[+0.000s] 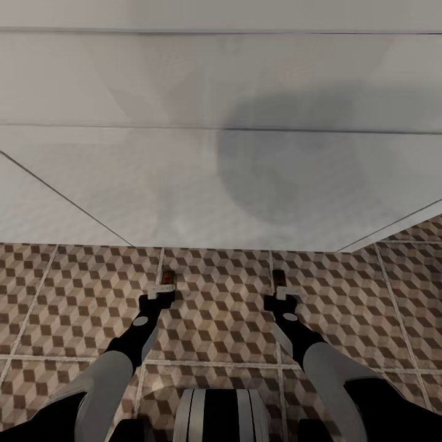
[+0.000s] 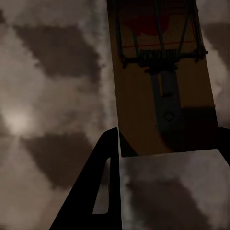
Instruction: Take the four mousetraps from the cabinet in the bathroom and place them on the bathroom floor. Make sure all four end up on the same floor surface, and ensure that at least two of them are either under or directly next to the same bathroom sink.
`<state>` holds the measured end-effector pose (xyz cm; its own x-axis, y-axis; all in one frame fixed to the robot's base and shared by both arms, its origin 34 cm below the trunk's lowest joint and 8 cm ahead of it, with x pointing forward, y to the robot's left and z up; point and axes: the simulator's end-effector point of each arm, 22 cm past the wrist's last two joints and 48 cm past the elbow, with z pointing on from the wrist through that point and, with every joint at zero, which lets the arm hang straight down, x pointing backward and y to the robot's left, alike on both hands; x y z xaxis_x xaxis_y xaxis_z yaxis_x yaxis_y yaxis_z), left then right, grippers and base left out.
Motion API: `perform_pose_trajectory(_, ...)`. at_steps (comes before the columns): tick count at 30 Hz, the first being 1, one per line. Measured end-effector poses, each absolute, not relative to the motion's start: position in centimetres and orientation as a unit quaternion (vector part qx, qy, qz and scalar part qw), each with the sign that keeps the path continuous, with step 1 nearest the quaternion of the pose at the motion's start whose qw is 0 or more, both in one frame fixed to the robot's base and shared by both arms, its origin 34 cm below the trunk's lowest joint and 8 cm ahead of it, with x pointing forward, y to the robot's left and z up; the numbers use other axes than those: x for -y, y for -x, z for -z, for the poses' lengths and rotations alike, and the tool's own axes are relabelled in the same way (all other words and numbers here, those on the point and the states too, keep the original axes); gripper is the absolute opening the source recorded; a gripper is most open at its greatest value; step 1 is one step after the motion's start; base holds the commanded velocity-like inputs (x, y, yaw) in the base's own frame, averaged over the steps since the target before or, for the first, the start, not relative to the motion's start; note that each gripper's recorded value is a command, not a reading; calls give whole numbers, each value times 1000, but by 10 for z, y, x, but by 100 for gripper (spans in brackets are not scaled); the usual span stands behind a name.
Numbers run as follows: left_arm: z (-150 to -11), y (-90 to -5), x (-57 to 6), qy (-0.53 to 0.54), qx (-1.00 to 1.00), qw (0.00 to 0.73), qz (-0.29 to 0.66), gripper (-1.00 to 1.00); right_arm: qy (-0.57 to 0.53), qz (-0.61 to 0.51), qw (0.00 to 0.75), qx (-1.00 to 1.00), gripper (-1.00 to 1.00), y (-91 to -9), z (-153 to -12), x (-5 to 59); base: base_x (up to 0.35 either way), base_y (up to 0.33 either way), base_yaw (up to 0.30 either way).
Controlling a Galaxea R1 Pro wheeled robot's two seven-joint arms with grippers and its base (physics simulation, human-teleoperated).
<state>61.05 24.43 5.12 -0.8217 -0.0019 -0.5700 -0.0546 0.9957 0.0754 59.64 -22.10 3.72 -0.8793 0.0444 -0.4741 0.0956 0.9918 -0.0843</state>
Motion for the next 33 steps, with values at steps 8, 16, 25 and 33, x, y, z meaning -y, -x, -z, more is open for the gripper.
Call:
perform_pose_trajectory(8,-51,-610,-247,14,-953,299,-47,-100,-36,53,243,-968,-100,-596,-37,222,8,0,0)
perform_pose_trajectory(16,-55,-615,-248,15,-948,313,-47,-100,-37,51,243,-968,-100,-596,-37,218,90,0,0)
perform_pose_trajectory(25,-59,-621,-247,16,-944,327,-47,-100,-37,51,243,-968,-100,-596,-37,218,15,0,0)
perform_pose_trajectory(33,-59,-621,-247,16,-943,328,-47,-100,-36,51,243,-968,-100,-596,-37,219,1,0,0)
